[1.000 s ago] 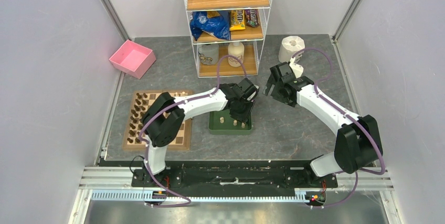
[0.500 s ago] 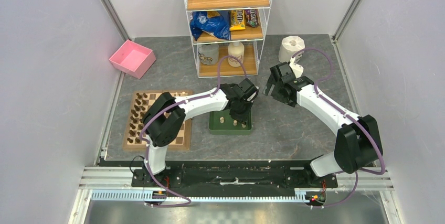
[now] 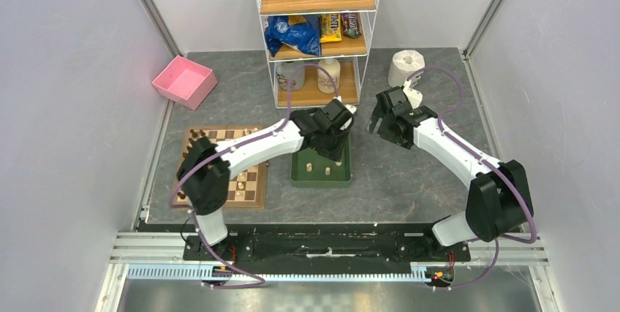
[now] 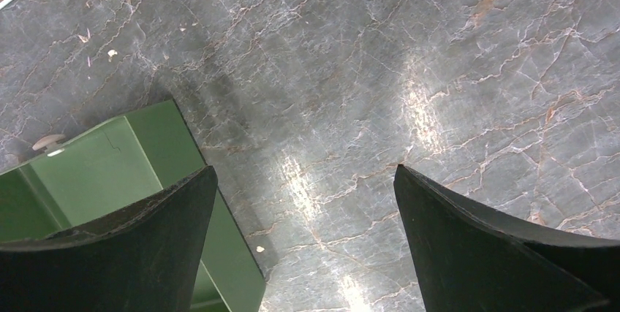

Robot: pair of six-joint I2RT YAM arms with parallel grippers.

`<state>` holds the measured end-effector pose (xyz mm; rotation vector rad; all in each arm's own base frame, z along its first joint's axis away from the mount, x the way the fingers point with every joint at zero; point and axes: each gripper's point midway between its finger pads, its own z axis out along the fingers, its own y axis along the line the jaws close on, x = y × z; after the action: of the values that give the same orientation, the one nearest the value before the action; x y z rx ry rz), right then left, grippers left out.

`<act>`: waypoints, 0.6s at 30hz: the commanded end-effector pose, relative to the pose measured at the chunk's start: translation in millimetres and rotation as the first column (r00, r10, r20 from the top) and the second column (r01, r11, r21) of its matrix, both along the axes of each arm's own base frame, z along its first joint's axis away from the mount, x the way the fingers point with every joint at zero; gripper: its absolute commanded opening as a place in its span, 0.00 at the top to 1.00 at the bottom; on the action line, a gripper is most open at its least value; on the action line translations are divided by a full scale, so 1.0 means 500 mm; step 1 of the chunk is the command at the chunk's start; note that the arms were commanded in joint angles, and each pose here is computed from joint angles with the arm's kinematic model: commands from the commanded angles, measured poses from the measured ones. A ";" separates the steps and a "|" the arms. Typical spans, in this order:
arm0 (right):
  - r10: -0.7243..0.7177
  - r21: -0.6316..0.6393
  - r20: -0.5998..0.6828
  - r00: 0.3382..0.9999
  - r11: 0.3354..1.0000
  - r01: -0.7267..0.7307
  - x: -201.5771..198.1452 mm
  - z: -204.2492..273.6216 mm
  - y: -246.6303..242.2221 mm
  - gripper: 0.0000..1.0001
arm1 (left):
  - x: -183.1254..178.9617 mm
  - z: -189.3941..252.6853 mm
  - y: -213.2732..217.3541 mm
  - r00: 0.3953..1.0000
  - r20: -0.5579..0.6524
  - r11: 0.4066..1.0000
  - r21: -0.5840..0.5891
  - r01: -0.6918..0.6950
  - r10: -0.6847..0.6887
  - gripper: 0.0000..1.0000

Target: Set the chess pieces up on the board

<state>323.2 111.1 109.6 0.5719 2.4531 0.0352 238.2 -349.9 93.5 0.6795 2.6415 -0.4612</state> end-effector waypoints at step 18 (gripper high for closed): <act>0.020 0.053 0.012 1.000 0.998 -0.020 0.014 0.006 0.022 0.01 | -0.065 0.060 0.343 0.893 0.051 0.891 0.061 -0.450 0.447 0.98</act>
<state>322.4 118.0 109.1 0.5633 2.4699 0.0802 219.1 -213.4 141.8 0.2389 2.6075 -0.3082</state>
